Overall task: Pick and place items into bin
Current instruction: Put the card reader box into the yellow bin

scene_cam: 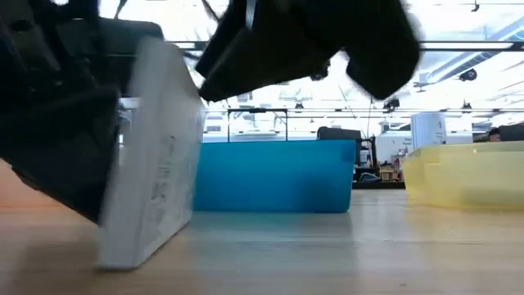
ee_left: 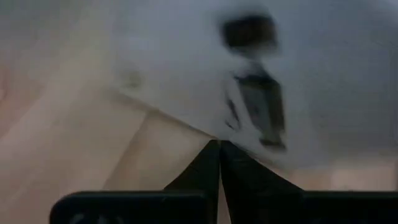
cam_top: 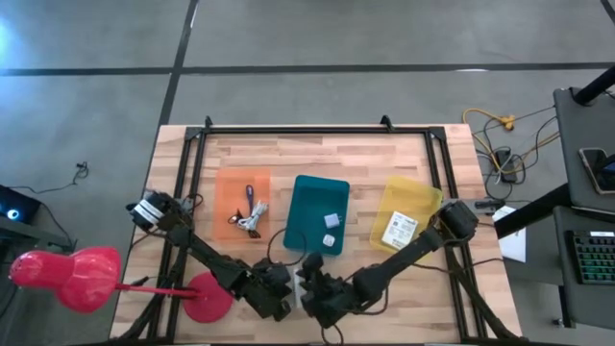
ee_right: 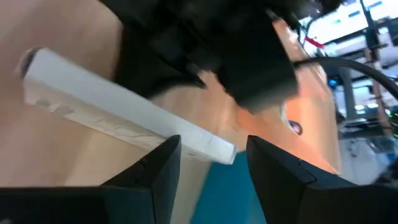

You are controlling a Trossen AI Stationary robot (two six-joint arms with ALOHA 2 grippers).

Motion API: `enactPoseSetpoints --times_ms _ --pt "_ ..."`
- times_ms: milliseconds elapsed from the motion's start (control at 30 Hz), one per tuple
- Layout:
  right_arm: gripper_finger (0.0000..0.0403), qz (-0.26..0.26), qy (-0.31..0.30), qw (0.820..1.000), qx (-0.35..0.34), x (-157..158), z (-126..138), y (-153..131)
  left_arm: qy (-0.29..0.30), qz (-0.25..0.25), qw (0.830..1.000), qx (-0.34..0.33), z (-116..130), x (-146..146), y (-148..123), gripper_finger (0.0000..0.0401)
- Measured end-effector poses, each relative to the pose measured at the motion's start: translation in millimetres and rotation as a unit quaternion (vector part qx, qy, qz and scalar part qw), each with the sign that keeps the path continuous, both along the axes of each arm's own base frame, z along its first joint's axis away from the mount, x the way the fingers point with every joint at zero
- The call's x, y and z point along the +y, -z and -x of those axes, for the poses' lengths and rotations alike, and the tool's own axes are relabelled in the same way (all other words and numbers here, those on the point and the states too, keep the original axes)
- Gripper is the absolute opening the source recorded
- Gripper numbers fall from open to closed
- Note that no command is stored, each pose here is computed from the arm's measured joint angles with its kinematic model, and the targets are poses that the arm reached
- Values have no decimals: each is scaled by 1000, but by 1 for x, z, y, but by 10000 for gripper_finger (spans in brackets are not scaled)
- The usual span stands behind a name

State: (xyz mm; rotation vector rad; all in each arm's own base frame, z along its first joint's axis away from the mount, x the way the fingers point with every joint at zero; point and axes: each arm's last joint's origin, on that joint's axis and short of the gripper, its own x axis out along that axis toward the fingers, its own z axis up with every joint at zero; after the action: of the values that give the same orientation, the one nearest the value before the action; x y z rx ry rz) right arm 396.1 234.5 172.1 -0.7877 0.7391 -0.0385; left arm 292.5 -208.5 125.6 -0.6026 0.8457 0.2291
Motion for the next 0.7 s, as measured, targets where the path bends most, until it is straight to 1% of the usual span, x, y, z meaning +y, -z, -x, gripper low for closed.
enactPoseSetpoints --times_ms 233,367,533,700 --pt "171 -44 5 999 -6 1 -3 -2 -8 -1 1000 -4 -3 2 0 0" --pt "171 -48 6 999 -2 1 -2 -1 -8 -1 1000 -5 -3 2 0 0" --pt "171 -28 11 999 13 -1 1 0 -8 0 1000 -5 -3 2 0 0" --pt "171 11 -19 999 37 -2 2 2 -8 0 1000 -6 -3 2 -1 0"
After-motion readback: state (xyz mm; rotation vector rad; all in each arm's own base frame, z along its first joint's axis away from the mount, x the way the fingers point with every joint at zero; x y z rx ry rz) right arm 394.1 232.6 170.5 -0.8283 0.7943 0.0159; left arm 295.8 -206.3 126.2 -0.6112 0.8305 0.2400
